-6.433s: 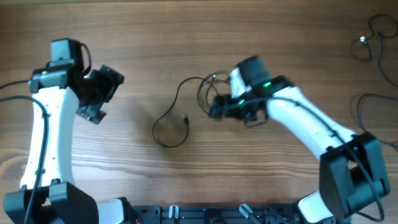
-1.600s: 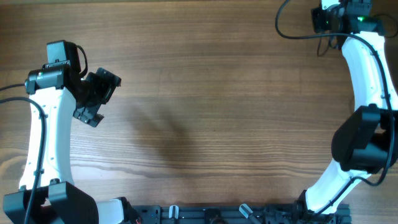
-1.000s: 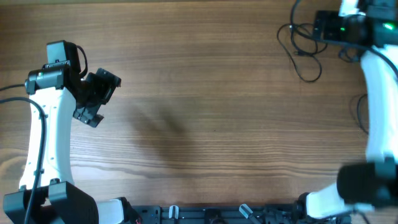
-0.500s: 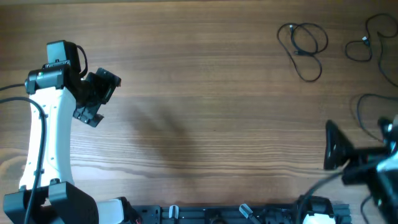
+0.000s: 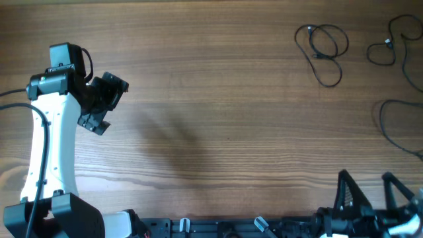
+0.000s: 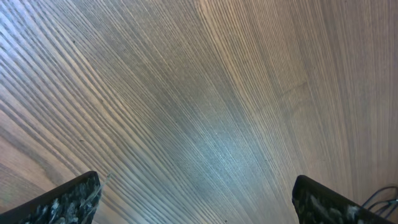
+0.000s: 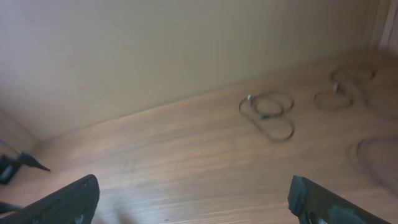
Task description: Untangle cables
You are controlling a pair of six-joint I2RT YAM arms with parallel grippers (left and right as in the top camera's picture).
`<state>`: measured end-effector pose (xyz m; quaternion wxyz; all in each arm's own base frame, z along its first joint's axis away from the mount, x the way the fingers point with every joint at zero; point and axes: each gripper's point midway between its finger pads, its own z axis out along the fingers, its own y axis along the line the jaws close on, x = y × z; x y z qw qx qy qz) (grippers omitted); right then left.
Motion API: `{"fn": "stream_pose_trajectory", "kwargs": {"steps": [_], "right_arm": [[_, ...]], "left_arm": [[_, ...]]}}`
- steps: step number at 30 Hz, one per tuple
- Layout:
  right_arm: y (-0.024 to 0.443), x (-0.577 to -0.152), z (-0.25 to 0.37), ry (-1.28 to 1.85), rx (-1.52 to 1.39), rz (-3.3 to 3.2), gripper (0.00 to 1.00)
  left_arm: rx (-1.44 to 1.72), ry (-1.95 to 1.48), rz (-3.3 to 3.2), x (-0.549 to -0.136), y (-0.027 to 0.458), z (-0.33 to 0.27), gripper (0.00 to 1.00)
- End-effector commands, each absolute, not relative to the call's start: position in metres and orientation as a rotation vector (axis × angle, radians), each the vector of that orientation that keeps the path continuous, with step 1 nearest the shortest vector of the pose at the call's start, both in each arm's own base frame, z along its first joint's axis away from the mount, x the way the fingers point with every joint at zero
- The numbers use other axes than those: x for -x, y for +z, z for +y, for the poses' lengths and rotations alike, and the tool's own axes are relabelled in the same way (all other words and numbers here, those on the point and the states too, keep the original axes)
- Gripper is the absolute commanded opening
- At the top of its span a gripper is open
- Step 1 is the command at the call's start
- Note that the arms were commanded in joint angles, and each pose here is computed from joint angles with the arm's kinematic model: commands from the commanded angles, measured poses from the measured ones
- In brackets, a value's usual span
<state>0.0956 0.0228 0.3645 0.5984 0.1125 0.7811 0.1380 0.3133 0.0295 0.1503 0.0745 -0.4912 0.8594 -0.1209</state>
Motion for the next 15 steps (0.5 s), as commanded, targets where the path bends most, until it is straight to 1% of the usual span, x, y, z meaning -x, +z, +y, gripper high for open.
{"fn": "stream_pose_trajectory", "kwargs": {"steps": [1,5,7,11,14,15], "right_arm": [[0.334,-0.104,0.021,0.408,-0.419,1.884,1.00],[0.331,-0.131,0.011,0.329,-0.369,1.844,1.00],[0.320,-0.149,0.009,0.315,-0.349,1.845,1.00],[0.277,-0.190,0.004,0.350,-0.396,1.856,1.00],[0.244,-0.225,0.003,0.448,-0.470,1.791,1.00],[0.238,-0.235,0.009,0.489,-0.432,1.760,1.00]], "left_arm": [[1.452,-0.356,2.574,-0.314,0.154,0.031,1.00],[1.452,-0.356,2.574,-0.314,0.154,0.031,1.00],[1.452,-0.356,2.574,-0.314,0.154,0.031,1.00],[1.452,-0.356,2.574,-0.314,0.154,0.031,1.00],[1.452,-0.356,2.574,-0.314,0.154,0.031,1.00],[1.452,-0.356,2.574,-0.314,0.154,0.031,1.00]]}}
